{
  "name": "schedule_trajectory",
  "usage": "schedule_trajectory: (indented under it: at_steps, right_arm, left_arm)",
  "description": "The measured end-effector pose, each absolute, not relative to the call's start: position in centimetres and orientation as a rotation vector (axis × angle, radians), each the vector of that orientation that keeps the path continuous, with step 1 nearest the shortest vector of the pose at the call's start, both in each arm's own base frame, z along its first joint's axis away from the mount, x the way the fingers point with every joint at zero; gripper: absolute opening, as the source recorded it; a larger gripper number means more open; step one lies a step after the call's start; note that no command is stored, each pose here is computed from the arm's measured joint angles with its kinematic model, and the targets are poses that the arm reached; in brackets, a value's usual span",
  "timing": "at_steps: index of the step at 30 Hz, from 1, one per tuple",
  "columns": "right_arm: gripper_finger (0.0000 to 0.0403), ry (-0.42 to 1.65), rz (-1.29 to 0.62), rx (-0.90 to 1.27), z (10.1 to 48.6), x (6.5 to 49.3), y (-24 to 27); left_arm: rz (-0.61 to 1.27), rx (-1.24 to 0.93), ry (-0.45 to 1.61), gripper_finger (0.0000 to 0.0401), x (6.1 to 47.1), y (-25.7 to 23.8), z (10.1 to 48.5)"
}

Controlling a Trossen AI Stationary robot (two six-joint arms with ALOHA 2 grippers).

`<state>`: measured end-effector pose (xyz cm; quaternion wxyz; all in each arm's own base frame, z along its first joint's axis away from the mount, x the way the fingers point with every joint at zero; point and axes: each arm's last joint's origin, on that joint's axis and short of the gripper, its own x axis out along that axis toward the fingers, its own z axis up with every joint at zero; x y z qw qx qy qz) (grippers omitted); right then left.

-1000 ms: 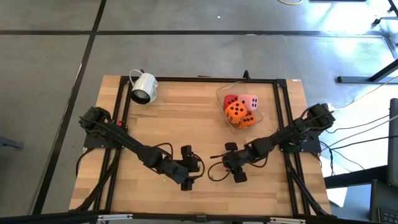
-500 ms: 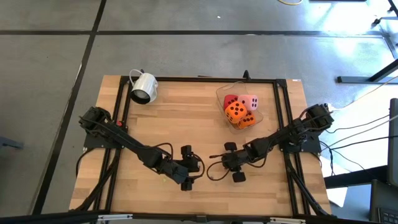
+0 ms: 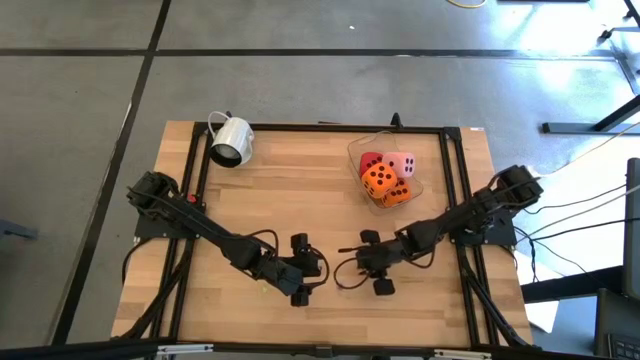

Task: Pick & Place Dice
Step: Put the small orange die in the bin

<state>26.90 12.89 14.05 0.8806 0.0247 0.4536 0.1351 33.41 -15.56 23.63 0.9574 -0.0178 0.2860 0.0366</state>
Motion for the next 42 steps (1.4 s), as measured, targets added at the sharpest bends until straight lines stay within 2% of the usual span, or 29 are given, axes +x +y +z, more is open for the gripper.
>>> schedule_trajectory:
  at_steps: [7, 10, 13, 21, 26, 31, 42]
  right_arm:
    - [0.0008, 0.867, 0.291, 0.090, 16.5, 26.4, 12.9]
    - [0.0007, 0.855, 0.283, 0.087, 16.8, 26.3, 12.8]
    - [0.0033, 0.860, 0.280, 0.083, 16.8, 26.3, 12.7]
    - [0.0144, 0.852, 0.334, -0.004, 16.7, 26.2, 12.8]
    - [0.0185, 0.849, 0.357, -0.060, 16.4, 26.4, 12.9]
    - [0.0193, 0.877, 0.360, -0.084, 15.5, 26.5, 13.0]
    - [0.0173, 0.956, 0.352, -0.111, 13.1, 26.9, 13.1]
  left_arm:
    - [0.076, -0.032, 0.591, 0.0294, 33.3, -15.5, 23.5]
    - [0.076, -0.032, 0.591, 0.0294, 33.3, -15.5, 23.5]
    - [0.076, -0.032, 0.591, 0.0294, 33.3, -15.5, 23.5]
    - [0.075, -0.032, 0.592, 0.0294, 33.3, -15.5, 23.5]
    - [0.076, -0.032, 0.593, 0.0294, 33.3, -15.5, 23.5]
    - [0.077, -0.032, 0.593, 0.0294, 33.3, -15.5, 23.5]
    - [0.079, -0.031, 0.593, 0.0294, 33.3, -15.5, 23.5]
